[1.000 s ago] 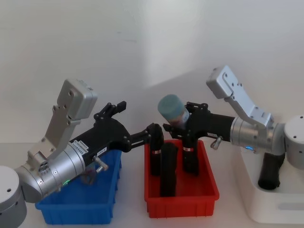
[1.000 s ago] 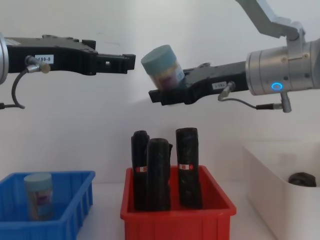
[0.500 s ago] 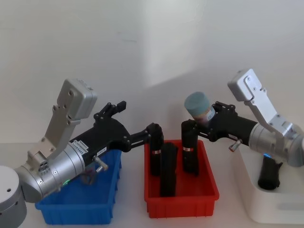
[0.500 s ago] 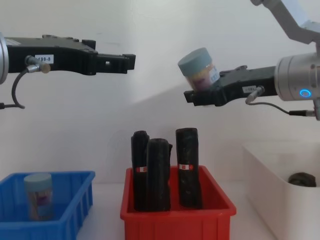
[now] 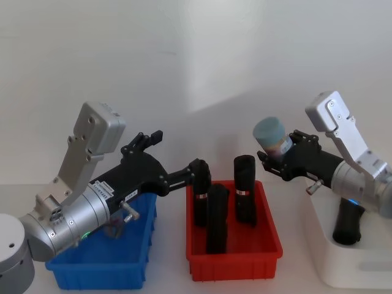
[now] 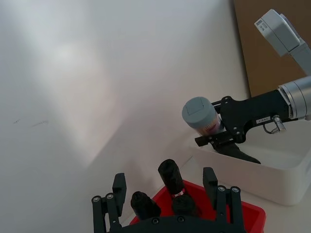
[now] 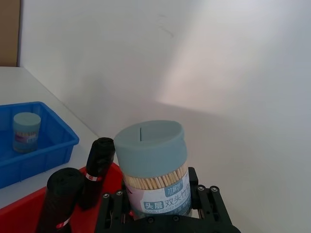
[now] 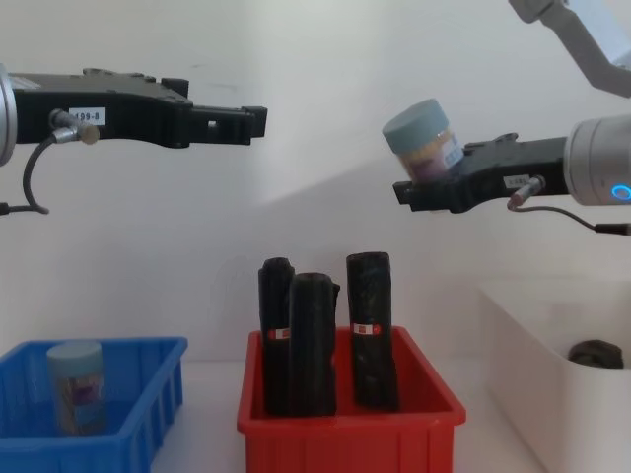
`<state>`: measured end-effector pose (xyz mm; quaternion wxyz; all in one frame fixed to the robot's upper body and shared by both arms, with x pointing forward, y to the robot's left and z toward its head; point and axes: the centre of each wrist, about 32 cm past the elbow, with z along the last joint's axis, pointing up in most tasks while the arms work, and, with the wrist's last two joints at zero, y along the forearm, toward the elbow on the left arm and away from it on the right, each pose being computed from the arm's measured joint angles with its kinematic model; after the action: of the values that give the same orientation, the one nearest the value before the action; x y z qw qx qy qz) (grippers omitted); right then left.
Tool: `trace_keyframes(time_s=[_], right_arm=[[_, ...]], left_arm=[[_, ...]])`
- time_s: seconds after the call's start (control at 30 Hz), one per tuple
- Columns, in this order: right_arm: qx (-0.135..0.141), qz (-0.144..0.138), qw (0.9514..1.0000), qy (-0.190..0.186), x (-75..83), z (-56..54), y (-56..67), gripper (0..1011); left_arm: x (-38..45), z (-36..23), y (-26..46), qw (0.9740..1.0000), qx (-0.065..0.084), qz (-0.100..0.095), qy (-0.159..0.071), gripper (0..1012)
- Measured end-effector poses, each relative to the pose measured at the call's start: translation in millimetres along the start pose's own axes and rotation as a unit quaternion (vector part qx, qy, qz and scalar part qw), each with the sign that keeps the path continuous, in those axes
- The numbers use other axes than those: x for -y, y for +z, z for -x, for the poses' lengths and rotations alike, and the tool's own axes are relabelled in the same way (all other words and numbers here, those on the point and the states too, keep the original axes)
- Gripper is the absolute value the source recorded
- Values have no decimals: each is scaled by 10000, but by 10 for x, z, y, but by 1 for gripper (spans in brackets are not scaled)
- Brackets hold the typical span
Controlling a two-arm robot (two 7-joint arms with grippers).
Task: Pick the cotton swabs from the blue box and place them into the white box.
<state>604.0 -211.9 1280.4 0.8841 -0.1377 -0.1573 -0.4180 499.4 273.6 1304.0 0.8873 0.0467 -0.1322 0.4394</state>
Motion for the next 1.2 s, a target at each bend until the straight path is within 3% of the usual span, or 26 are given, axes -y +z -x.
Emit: trace_keyframes(time_s=[0.23, 0.63, 0.93, 1.2], right_arm=[[13, -25, 9999, -127, 68, -45, -63, 652], [-164, 13, 9968, -788, 402, -30, -204, 652], [-628, 150, 9880, -1403, 701, 56, -356, 652], [-1193, 322, 9795, -1594, 806, 52, -453, 652]], left_arm=[[0, 0, 0, 10000, 0, 0, 0, 1003], [0, 0, 0, 10000, 0, 0, -1, 1003], [0, 0, 0, 10000, 0, 0, -1, 1003], [0, 0, 0, 10000, 0, 0, -1, 1003]])
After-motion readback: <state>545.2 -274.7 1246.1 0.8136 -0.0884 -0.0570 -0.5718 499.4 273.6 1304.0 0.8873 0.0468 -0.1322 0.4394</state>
